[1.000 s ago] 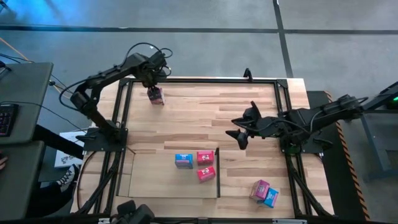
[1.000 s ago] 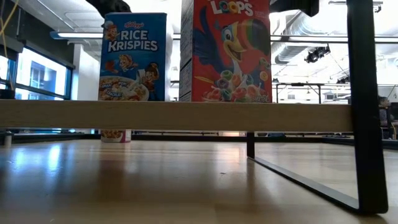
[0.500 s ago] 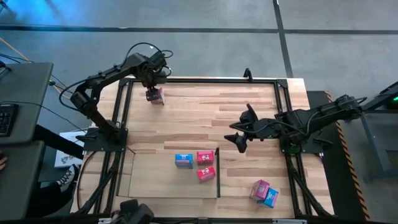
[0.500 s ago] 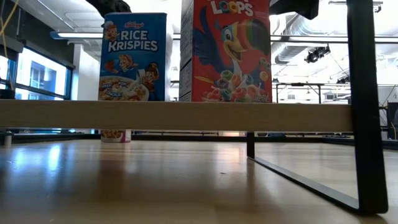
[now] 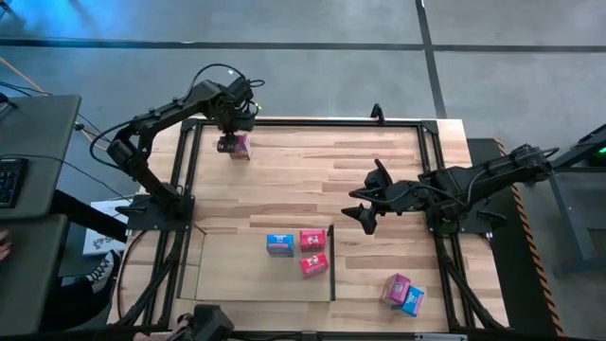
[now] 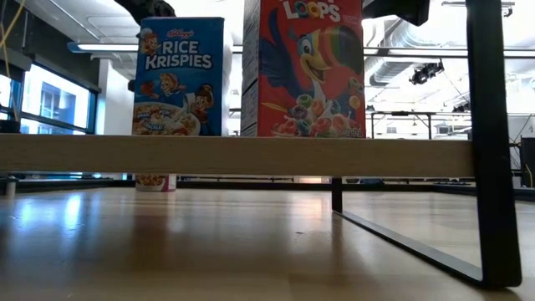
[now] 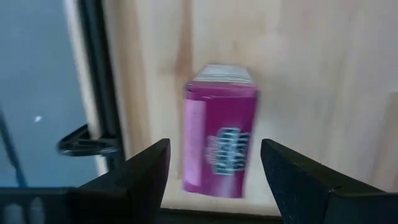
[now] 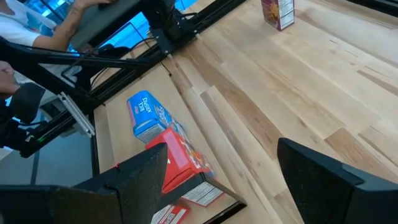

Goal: Stack cereal on shelf
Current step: Put the top purple cereal box on the shelf

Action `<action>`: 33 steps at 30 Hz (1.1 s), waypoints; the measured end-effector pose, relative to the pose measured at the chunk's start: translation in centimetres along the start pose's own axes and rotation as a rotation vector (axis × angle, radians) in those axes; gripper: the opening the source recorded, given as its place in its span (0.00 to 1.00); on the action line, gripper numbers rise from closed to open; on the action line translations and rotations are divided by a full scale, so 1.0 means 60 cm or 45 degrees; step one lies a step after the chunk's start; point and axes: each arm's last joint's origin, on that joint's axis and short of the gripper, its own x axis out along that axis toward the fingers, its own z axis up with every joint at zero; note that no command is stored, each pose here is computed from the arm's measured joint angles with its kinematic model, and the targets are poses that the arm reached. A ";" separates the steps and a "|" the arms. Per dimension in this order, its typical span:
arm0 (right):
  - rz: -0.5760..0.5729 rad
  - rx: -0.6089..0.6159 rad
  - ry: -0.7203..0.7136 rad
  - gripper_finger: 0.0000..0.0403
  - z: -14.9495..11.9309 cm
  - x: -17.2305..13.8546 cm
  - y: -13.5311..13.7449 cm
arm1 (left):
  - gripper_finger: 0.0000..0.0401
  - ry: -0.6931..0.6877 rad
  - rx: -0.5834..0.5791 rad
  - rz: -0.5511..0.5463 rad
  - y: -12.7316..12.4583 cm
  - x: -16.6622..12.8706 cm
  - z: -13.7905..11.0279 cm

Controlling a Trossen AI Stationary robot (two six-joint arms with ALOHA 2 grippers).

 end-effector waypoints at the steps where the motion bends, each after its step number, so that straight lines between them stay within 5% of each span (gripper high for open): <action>1: -0.001 0.000 0.000 0.74 0.000 0.000 0.000 | 0.61 -0.006 0.006 -0.024 -0.002 0.000 0.000; 12: -0.028 -0.016 0.028 0.74 -0.004 0.000 -0.004 | 0.61 -0.033 0.104 -0.029 0.001 0.000 -0.001; 33: -0.033 -0.050 0.033 0.74 -0.004 0.000 -0.004 | 0.61 -0.047 0.042 -0.097 0.020 0.023 -0.010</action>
